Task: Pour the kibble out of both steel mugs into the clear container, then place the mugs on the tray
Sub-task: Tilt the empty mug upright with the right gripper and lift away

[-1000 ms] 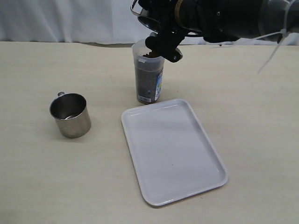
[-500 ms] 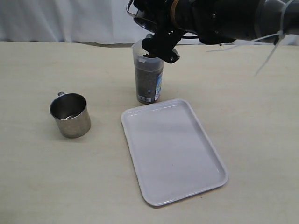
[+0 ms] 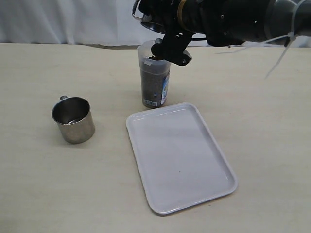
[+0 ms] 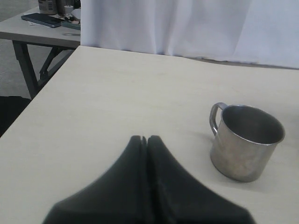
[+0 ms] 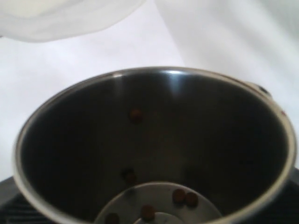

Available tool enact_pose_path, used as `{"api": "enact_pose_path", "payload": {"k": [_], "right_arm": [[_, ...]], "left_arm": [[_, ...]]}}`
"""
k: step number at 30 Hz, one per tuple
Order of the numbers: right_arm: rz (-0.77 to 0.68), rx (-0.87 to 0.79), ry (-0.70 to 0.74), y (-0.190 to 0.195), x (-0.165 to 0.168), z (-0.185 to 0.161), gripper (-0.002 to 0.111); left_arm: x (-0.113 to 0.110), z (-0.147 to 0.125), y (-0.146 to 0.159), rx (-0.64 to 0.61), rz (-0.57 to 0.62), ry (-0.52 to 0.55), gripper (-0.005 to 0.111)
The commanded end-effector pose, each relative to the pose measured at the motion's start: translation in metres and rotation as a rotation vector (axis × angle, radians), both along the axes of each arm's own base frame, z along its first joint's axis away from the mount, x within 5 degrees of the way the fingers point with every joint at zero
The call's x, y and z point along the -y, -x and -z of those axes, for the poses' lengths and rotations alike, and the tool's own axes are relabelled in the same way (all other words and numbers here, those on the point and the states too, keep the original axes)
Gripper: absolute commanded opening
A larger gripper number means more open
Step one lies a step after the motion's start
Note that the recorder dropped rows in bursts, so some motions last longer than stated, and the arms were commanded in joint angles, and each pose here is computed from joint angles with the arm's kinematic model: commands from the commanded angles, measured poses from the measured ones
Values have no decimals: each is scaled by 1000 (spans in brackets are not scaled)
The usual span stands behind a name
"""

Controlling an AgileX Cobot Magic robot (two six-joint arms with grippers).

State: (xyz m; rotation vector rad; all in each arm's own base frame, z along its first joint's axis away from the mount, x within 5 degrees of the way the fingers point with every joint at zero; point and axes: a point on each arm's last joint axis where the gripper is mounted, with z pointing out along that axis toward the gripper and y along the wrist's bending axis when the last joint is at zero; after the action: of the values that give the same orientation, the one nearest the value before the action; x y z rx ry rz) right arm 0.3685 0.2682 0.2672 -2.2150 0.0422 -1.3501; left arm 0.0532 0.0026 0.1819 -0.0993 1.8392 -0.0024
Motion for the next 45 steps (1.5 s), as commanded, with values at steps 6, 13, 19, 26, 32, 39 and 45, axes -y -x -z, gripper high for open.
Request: {"api": "enact_pose_path", "payload": {"k": [6, 13, 19, 26, 32, 39, 45], "right_arm": [[-14, 47, 41, 0, 1, -8, 5], [-19, 50, 55, 0, 1, -7, 5], [-16, 34, 15, 4, -4, -8, 5], [23, 21, -36, 2, -2, -11, 5], [55, 5, -83, 2, -1, -13, 5], [369, -158, -611, -3, 11, -20, 5], [581, -206, -957, -6, 28, -30, 5]], "left_arm": [[0, 0, 0, 9, 5, -2, 0], [0, 0, 0, 9, 5, -2, 0], [0, 0, 0, 9, 5, -2, 0], [0, 0, 0, 11, 5, -2, 0], [0, 0, 0, 11, 5, -2, 0], [0, 0, 0, 11, 5, -2, 0], [0, 0, 0, 11, 5, -2, 0]]}}
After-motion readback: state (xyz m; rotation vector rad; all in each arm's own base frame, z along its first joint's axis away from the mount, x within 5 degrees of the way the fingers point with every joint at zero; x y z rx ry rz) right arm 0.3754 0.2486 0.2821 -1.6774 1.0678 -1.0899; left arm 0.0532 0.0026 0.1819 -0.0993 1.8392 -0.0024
